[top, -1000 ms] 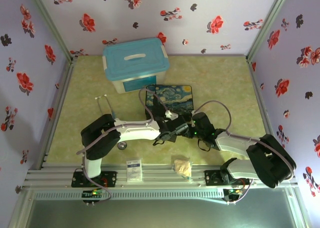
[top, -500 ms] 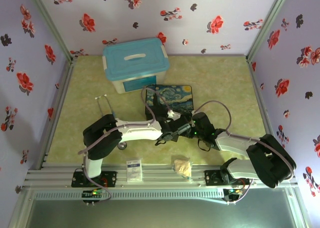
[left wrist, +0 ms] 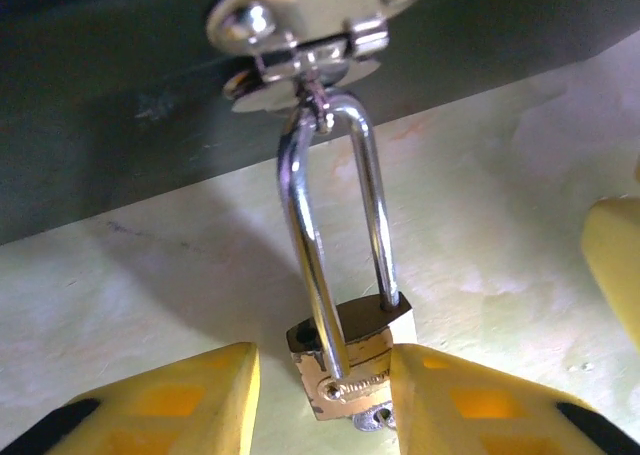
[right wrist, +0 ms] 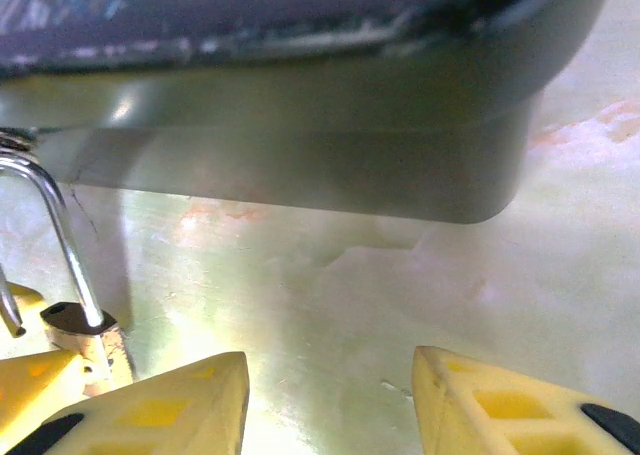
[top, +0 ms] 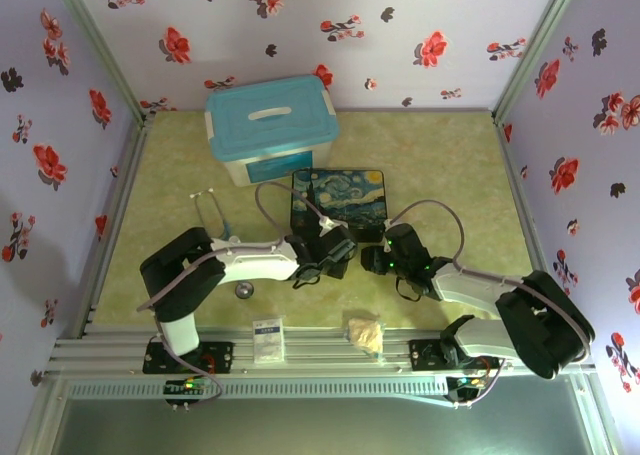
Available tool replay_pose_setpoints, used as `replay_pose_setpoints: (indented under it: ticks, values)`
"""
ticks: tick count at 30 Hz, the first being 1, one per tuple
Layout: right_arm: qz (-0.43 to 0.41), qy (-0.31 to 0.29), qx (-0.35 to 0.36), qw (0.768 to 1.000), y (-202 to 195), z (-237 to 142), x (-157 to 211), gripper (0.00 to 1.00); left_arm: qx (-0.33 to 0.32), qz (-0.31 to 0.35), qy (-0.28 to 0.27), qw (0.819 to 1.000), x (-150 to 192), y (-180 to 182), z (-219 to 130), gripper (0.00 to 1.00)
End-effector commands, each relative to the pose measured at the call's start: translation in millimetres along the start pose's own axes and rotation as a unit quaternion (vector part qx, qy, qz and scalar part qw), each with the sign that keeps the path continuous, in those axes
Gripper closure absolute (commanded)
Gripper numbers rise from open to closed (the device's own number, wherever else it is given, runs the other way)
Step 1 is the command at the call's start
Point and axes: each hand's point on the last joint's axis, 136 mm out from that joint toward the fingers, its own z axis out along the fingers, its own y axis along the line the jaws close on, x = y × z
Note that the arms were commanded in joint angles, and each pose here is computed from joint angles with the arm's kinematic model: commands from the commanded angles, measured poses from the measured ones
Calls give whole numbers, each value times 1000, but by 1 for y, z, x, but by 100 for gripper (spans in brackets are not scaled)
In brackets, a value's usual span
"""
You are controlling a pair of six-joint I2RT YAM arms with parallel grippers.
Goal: Unlock a padlock with a key
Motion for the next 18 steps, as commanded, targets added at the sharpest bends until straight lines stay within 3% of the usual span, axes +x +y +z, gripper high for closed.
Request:
replay_pose_setpoints:
  ticks: [1, 18]
  values:
    - [15, -10, 8, 1000, -5, -2, -3, 53, 27, -3, -11, 1000, -5, -6, -1, 61]
    - [15, -9, 10, 1000, -6, -1, -3, 53, -20, -5, 54, 998, 18, -10, 15, 61]
